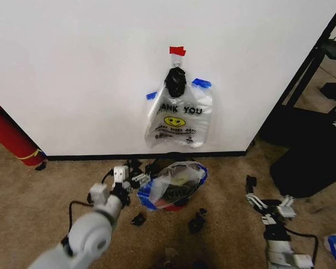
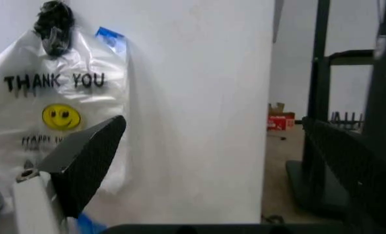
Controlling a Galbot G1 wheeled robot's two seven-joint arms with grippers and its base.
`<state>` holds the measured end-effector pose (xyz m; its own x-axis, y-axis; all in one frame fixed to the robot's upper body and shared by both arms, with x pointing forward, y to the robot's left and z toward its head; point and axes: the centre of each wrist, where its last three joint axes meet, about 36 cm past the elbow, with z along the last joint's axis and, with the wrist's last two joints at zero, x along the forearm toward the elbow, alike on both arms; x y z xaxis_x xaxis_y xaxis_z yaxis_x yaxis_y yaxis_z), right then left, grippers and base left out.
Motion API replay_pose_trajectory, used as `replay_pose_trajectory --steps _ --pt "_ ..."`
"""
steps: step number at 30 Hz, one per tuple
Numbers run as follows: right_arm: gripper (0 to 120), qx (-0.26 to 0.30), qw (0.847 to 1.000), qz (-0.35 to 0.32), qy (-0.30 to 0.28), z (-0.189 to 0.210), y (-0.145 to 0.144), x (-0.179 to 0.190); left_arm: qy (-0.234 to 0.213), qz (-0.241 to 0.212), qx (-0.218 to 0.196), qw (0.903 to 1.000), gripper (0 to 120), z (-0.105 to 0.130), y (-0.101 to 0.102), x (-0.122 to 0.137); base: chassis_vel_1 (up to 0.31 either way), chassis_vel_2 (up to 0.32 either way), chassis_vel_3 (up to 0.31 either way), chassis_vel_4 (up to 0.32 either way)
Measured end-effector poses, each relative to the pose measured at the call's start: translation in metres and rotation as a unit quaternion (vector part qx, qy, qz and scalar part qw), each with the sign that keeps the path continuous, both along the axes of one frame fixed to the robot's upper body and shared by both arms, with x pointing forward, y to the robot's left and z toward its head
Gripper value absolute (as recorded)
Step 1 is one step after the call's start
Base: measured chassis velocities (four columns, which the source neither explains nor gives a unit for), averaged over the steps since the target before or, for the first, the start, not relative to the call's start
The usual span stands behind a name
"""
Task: Pick up the garbage bag from the wall and place it over the trash bin.
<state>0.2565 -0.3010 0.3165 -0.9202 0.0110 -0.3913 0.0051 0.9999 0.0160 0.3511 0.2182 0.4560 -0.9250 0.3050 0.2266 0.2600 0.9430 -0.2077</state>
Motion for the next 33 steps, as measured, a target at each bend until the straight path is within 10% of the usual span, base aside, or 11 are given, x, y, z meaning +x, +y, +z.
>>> replay_pose_trajectory --steps 15,24,33 --pt "100 0.012 0.999 -0.049 0.009 0.000 -0.005 -0.066 0.116 -0.115 0.009 0.9866 100 0.016 0.014 0.160 0.000 0.000 0.000 0.000" --pt "100 0.009 0.998 -0.053 0.016 0.004 -0.011 -0.064 0.146 -0.148 0.042 0.9772 99 -0.005 0.004 0.175 0.000 0.000 0.000 0.000" --pt "100 0.005 0.998 -0.066 0.016 0.011 -0.021 -0.059 0.158 -0.131 0.029 0.9782 73 -0.015 -0.009 0.195 0.000 0.000 0.000 0.000"
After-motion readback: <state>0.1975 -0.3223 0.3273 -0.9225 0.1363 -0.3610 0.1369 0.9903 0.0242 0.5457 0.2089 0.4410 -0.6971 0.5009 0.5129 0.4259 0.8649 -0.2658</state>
